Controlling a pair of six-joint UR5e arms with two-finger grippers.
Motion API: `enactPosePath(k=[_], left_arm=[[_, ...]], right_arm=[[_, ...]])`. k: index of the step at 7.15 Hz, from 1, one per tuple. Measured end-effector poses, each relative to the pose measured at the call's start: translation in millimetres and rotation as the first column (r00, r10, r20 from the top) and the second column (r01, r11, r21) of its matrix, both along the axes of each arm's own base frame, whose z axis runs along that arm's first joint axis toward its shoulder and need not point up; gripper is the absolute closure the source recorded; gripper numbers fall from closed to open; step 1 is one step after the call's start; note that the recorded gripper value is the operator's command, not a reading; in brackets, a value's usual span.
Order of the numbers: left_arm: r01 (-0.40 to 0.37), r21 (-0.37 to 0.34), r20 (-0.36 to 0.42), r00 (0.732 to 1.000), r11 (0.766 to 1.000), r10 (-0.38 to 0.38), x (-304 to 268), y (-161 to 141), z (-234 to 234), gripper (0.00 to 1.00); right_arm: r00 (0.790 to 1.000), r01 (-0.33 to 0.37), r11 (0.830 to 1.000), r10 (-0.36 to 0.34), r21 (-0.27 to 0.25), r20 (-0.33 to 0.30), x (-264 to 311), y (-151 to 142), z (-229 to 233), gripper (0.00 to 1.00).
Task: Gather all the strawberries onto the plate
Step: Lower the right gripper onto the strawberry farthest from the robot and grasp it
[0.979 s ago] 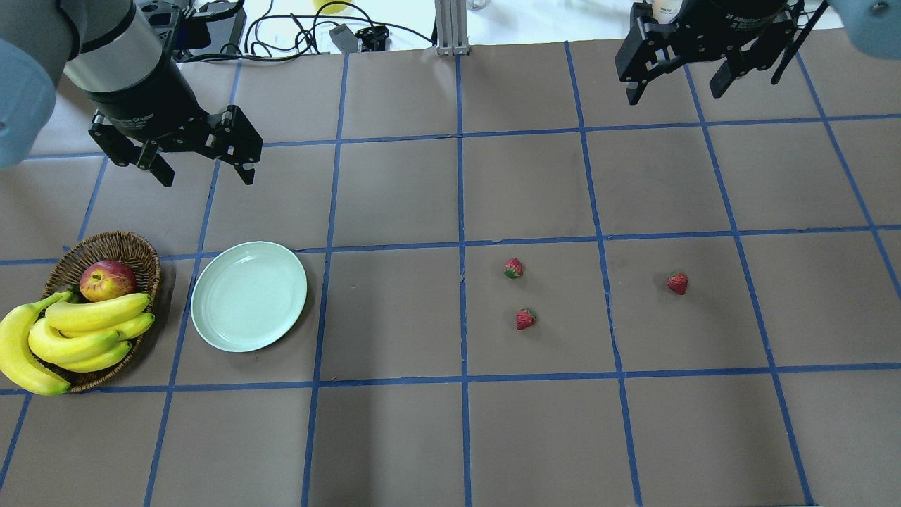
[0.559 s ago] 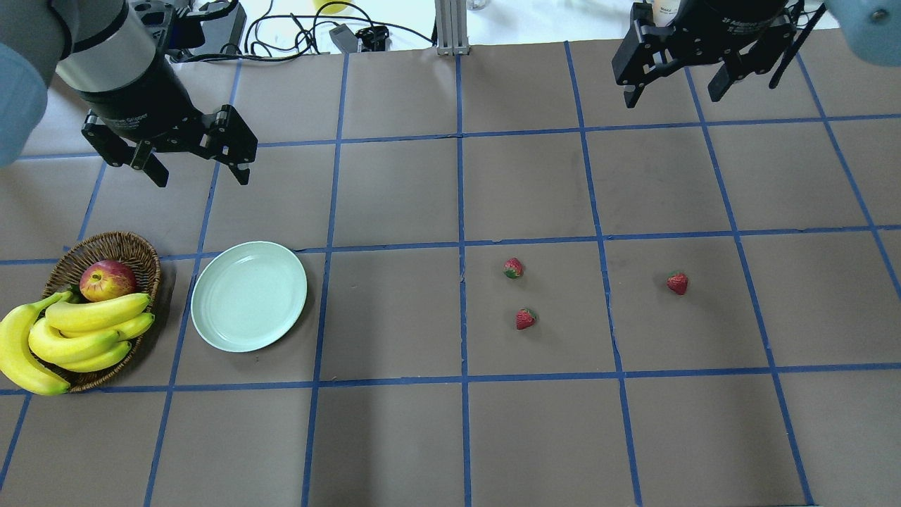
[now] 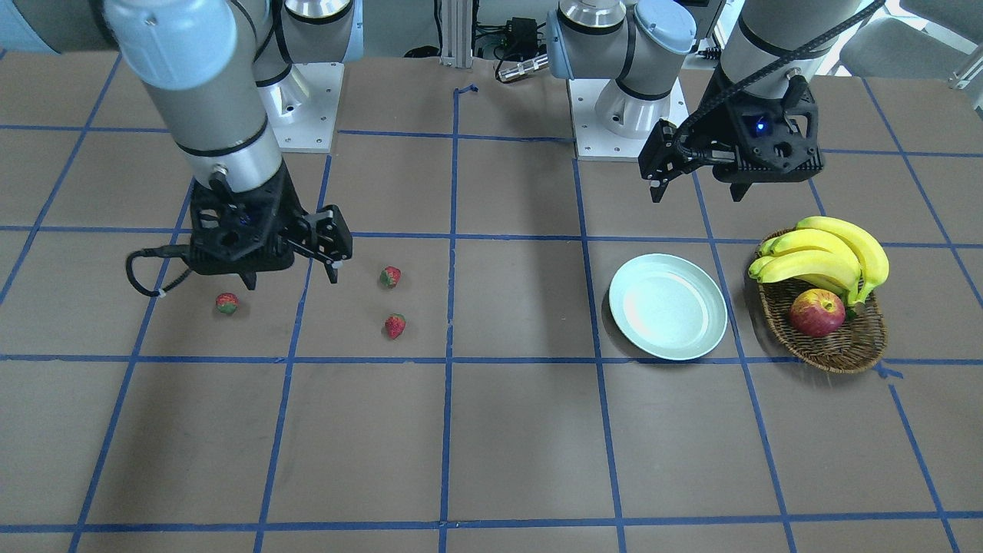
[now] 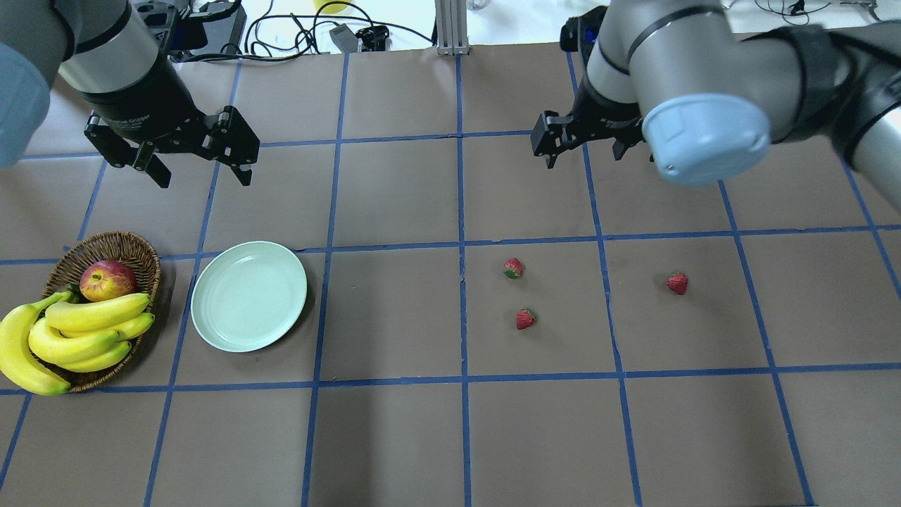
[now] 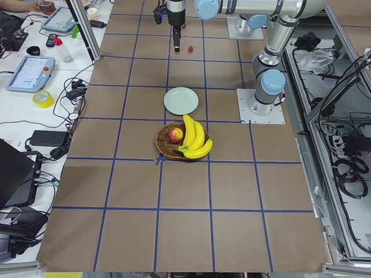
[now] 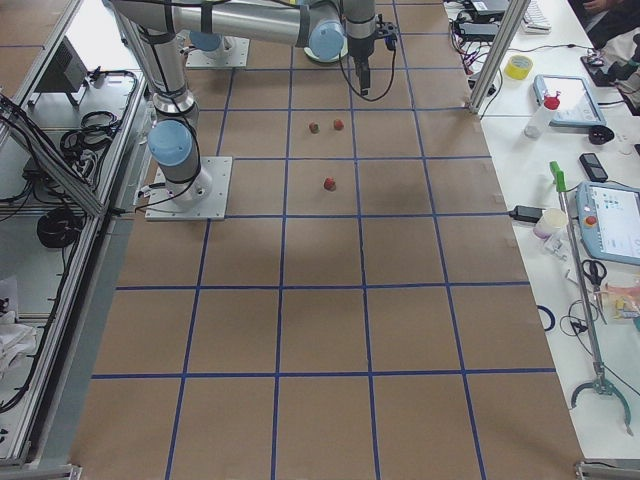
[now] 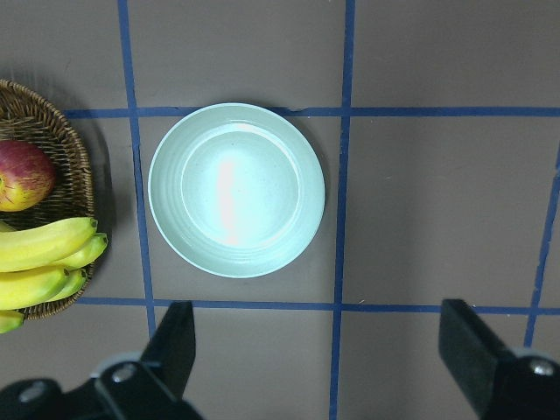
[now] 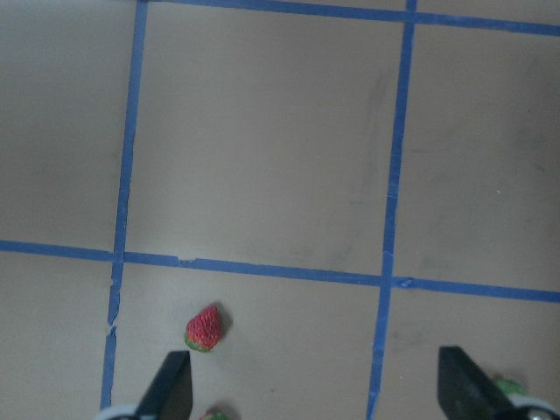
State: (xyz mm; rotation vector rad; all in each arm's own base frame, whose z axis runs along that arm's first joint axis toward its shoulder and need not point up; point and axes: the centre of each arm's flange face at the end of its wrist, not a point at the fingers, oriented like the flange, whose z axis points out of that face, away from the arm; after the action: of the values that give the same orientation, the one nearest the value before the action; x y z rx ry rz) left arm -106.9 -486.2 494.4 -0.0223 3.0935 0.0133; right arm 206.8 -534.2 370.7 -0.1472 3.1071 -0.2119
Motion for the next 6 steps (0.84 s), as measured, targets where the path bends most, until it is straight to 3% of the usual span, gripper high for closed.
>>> enactPosePath(k=[3, 5, 6], left_arm=[[0.002, 0.001, 0.003, 1.000, 1.000, -0.002, -0.7, 0.4, -0.3, 0.00], [0.003, 0.003, 0.003, 1.000, 1.000, -0.003, -1.2, 0.6, -0.7, 0.00], [0.004, 0.004, 0.002, 1.000, 1.000, -0.004, -1.6, 0.7, -0.8, 0.00]], right_arm=[[0.990, 0.136, 0.990, -0.137, 0.031, 0.024, 34.4, 3.2, -96.0, 0.00], [0.984, 0.173, 0.983, -0.174, 0.053, 0.026, 58.3, 11.3, -146.3, 0.00], [0.978, 0.204, 0.976, -0.206, 0.075, 0.022, 62.7, 18.2, -162.4, 0.18]])
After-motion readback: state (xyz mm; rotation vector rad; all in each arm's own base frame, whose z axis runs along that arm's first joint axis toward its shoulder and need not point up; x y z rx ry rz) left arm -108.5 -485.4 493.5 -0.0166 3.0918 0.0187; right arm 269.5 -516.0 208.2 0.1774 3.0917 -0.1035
